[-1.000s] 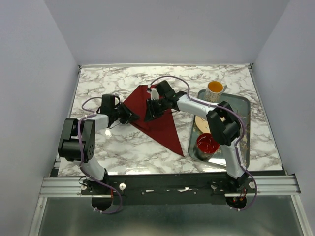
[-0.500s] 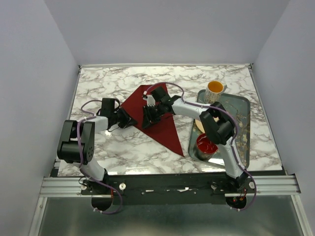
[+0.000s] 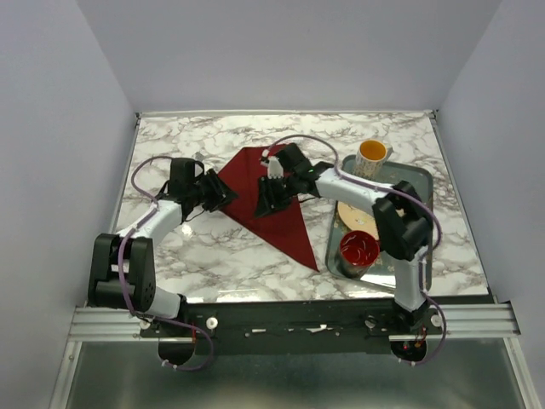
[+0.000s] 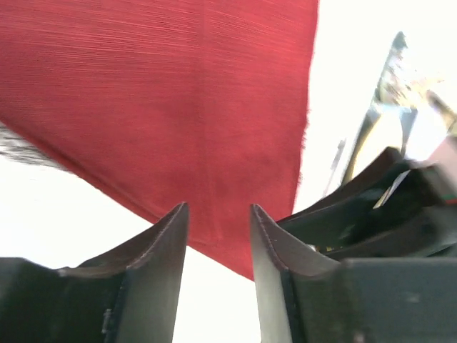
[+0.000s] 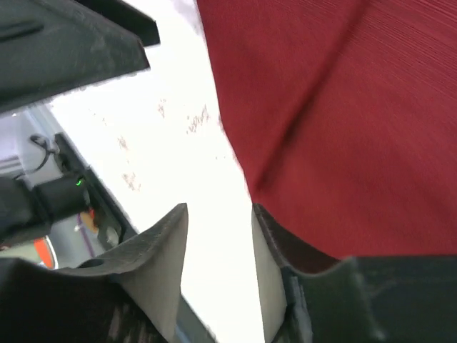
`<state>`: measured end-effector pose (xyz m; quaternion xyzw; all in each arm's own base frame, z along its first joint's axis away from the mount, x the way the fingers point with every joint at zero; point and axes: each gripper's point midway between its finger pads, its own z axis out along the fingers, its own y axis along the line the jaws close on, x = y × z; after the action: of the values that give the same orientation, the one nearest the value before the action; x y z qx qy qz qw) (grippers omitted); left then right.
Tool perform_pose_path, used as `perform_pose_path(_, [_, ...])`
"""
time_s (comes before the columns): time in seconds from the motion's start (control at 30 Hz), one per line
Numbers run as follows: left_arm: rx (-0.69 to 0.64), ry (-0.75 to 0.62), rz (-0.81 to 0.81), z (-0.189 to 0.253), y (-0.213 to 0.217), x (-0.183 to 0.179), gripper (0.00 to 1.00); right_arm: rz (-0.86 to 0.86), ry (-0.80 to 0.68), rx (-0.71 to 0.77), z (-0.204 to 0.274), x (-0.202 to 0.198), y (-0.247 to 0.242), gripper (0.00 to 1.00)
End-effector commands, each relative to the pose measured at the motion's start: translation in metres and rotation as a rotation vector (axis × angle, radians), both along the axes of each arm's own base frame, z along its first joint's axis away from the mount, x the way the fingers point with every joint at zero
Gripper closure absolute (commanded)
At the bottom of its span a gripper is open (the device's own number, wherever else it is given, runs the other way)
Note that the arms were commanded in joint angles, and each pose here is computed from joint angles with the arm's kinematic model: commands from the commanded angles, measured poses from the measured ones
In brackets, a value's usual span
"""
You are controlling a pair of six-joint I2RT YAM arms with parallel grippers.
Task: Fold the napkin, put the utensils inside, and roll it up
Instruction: Fold the napkin
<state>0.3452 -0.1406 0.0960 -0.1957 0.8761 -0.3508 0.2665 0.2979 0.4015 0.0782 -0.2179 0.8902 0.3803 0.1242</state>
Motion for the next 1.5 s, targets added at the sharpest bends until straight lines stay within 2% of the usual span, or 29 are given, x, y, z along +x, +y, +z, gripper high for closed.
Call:
perform_pose_path(0.0, [0.136,-0.174,-0.153,0.043,-0.025,-0.017,0.47,-0.175,-0.11,-0.051,0.044,0.021,-0.08,0.41])
perform_pose_path(0.1, [0.207,-0.274,-0.24,0.058,-0.045,-0.038,0.42,-0.282,-0.206,-0.113,0.069,0.029,-0.13,0.32])
perform_pose_path(0.13, [0.204,-0.302,-0.326,0.058,-0.069,-0.056,0.41,-0.312,-0.219,-0.134,0.073,0.031,-0.143,0.31])
perform_pose_path(0.17, [0.214,-0.336,-0.358,0.063,-0.079,-0.065,0.39,-0.356,-0.238,-0.129,0.087,0.032,-0.161,0.3])
perform_pose_path(0.23, [0.268,-0.388,-0.433,0.062,-0.098,-0.081,0.33,-0.41,-0.237,-0.141,0.088,0.032,-0.183,0.29])
perform_pose_path(0.27, [0.278,-0.41,-0.532,0.059,-0.122,-0.104,0.33,-0.44,-0.239,-0.135,0.092,0.033,-0.193,0.28])
perform_pose_path(0.33, [0.329,-0.478,-0.609,0.06,-0.141,-0.117,0.34,-0.48,-0.248,-0.101,0.105,0.033,-0.212,0.28])
perform_pose_path(0.37, [0.34,-0.503,-0.711,0.054,-0.163,-0.141,0.39,-0.496,-0.259,-0.096,0.108,0.034,-0.219,0.28])
perform_pose_path(0.47, [0.416,-0.543,-0.845,0.035,-0.187,-0.162,0.49,-0.543,-0.298,-0.092,0.118,0.033,-0.241,0.28])
perform_pose_path(0.6, [0.465,-0.581,-1.016,0.008,-0.214,-0.2,0.48,-0.572,-0.317,-0.053,0.129,0.026,-0.249,0.28])
perform_pose_path(0.67, [0.541,-0.579,-1.032,-0.005,-0.217,-0.198,0.43,-0.563,-0.329,-0.032,0.135,0.022,-0.248,0.28])
perform_pose_path(0.8, [0.643,-0.578,-1.052,-0.023,-0.223,-0.195,0.41,-0.559,-0.349,-0.016,0.138,0.017,-0.249,0.28])
perform_pose_path(1.07, [0.753,-0.58,-1.053,-0.047,-0.23,-0.186,0.4,-0.535,-0.356,0.006,0.138,0.012,-0.247,0.28])
perform_pose_path(1.23, [0.779,-0.594,-1.056,-0.046,-0.236,-0.18,0.4,-0.526,-0.359,0.017,0.14,0.012,-0.245,0.28])
perform_pose_path(1.47, [0.792,-0.548,-1.095,-0.072,-0.233,-0.186,0.41,-0.522,-0.364,0.028,0.14,0.012,-0.244,0.28])
